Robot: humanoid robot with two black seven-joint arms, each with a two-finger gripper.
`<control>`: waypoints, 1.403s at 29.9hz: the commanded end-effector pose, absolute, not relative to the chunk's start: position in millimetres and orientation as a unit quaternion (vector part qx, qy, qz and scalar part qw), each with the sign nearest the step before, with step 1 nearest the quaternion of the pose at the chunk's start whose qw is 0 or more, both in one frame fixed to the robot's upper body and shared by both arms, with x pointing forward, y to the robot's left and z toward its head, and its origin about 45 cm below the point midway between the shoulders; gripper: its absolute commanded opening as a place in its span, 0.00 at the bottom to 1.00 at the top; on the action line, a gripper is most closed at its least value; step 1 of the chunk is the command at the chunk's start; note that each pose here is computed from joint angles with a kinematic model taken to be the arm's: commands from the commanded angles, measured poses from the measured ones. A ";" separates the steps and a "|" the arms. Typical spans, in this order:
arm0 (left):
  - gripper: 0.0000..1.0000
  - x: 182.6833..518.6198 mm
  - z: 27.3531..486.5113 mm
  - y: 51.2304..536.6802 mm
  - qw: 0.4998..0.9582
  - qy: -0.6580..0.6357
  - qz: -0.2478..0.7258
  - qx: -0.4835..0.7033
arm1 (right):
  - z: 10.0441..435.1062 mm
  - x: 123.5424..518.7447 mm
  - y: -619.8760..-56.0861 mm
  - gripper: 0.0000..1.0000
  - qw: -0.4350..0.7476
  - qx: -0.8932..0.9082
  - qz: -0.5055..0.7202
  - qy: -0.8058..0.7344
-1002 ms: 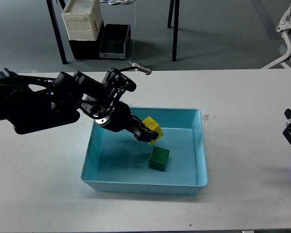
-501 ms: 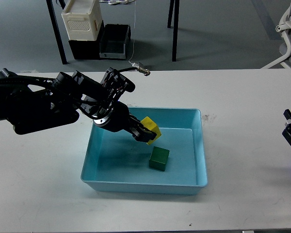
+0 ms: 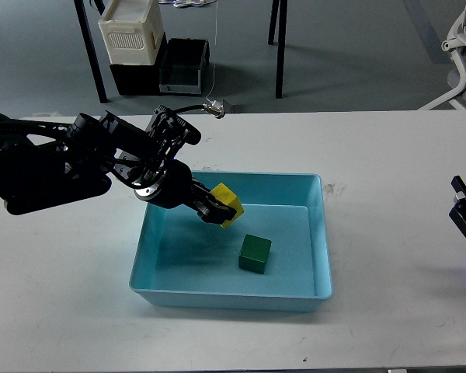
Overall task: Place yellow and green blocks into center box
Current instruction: 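Lower the yellow cube beside the green cube and open the left gripper, then raise the left gripper up and away from the box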
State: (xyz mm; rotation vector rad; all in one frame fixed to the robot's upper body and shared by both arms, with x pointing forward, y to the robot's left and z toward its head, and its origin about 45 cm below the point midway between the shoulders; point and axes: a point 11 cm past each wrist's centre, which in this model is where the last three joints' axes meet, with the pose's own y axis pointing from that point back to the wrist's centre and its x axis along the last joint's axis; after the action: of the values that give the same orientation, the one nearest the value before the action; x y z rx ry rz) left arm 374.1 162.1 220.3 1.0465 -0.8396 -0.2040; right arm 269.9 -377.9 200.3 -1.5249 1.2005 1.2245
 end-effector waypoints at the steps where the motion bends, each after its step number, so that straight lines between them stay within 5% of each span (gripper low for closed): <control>1: 0.09 371.6 221.1 159.6 0.782 -0.387 -0.095 0.479 | 200.9 269.8 -378.6 1.00 0.411 -0.606 0.486 0.478; 5: 0.72 367.4 216.8 150.4 0.794 -0.377 -0.098 0.466 | 200.4 269.9 -377.8 1.00 0.411 -0.606 0.486 0.477; 7: 0.88 364.6 209.8 150.5 0.801 -0.364 -0.097 0.464 | 200.4 269.9 -377.8 1.00 0.411 -0.606 0.486 0.477; 19: 0.94 372.8 218.5 157.4 0.810 -0.357 -0.070 0.460 | 201.1 270.2 -378.2 1.00 0.412 -0.606 0.485 0.477; 32: 0.94 419.2 358.6 151.6 0.911 -0.298 0.150 0.241 | 204.6 271.0 -380.8 1.00 0.407 -0.611 0.482 0.478; 42: 0.95 460.2 403.7 195.1 0.932 -0.169 0.316 0.052 | 224.7 293.9 -377.2 1.00 0.388 -0.645 0.447 0.483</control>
State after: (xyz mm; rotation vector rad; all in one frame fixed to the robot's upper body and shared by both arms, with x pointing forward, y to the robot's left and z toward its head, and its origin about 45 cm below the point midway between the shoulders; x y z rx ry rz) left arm 446.1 182.1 392.4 0.2330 -0.4242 0.5396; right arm 283.8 -378.3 215.0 -1.6025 1.2205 1.1765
